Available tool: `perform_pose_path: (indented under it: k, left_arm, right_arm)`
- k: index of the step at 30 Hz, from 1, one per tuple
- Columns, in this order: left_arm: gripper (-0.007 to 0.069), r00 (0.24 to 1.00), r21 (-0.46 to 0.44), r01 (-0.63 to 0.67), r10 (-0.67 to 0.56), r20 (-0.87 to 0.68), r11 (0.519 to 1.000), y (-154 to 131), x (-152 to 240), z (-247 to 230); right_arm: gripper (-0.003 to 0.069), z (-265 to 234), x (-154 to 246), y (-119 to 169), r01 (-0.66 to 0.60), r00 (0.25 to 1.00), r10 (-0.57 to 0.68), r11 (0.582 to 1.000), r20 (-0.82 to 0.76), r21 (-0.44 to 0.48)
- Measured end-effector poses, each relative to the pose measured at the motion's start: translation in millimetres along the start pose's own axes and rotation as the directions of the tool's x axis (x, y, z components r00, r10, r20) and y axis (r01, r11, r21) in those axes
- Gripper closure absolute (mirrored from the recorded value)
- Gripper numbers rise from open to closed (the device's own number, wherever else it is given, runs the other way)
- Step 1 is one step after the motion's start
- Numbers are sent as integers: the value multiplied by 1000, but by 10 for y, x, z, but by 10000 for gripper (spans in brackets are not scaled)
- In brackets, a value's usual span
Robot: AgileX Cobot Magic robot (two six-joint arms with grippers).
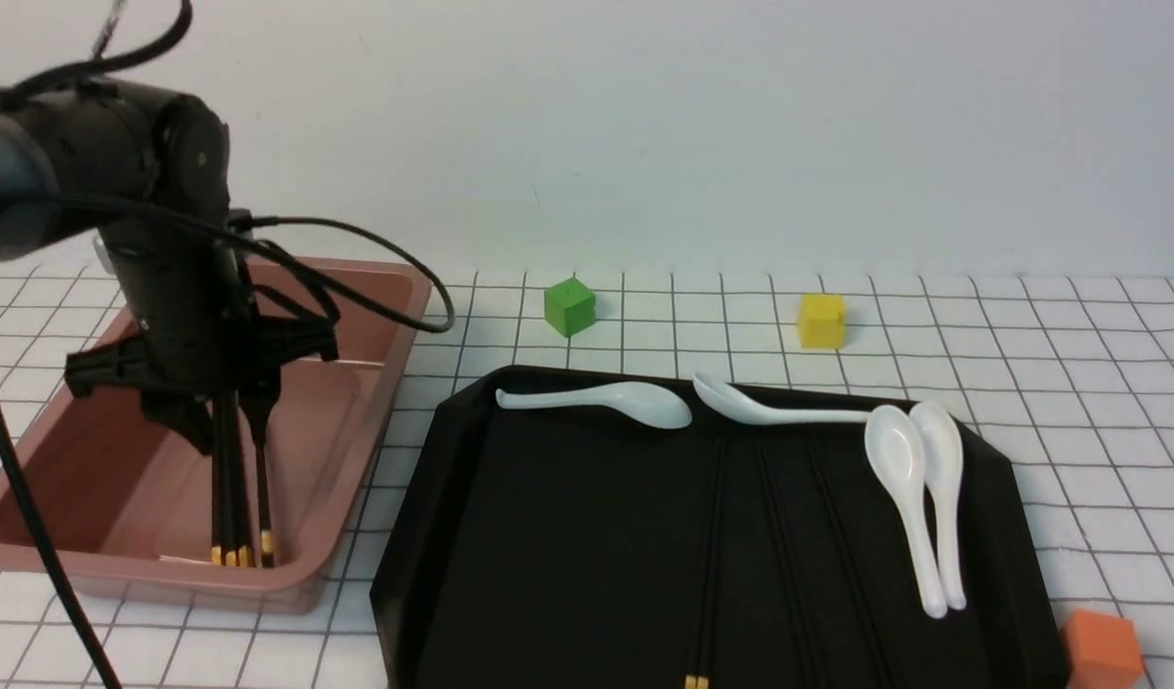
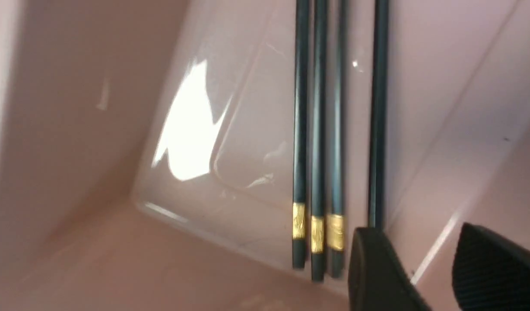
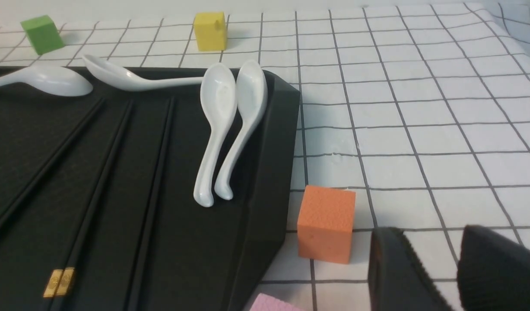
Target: On white black tablecloth take chopsticks from black tray and put them in box.
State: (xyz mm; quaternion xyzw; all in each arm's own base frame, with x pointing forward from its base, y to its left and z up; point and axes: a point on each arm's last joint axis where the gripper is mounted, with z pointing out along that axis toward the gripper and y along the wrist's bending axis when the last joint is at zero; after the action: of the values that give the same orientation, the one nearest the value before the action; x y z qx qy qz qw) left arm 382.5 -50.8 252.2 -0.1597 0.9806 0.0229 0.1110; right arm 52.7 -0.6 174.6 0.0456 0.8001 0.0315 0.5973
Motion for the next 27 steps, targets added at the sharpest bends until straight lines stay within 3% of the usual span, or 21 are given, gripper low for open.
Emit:
perform_pose_path:
  k: [4, 6, 8, 12, 14, 17, 22, 27]
  left_arm:
    - [442, 998, 25, -33, 31, 58, 999, 58, 0, -443]
    - [571, 988, 67, -59, 49, 146, 996, 159, 97, -895]
    - [632, 978, 92, -85, 66, 196, 992, 235, 201, -1148]
    - [638, 955, 172, -121, 67, 289, 978, 438, 577, -1631]
    - [638, 950, 201, -133, 67, 304, 970, 491, 720, -1684]
    - [638, 890, 281, -215, 69, 451, 936, 663, 1145, -1794]
    - [638, 781, 372, -277, -17, 624, 886, 915, 1792, -1604]
    - [638, 676, 525, -268, -231, 700, 808, 1132, 2409, -1134]
  right_arm:
    - [419, 0, 0, 0, 0, 1000, 0, 1000, 0, 0]
    - [419, 0, 0, 0, 0, 1000, 0, 1000, 0, 0]
    - [419, 0, 0, 0, 0, 1000, 0, 1000, 0, 0]
    - [419, 0, 0, 0, 0, 1000, 0, 1000, 0, 0]
    - [419, 0, 0, 0, 0, 1000, 0, 1000, 0, 0]
    - [419, 0, 0, 0, 0, 1000, 0, 1000, 0, 0]
    - [419, 0, 0, 0, 0, 1000, 0, 1000, 0, 0]
    - [419, 0, 0, 0, 0, 1000, 0, 1000, 0, 0]
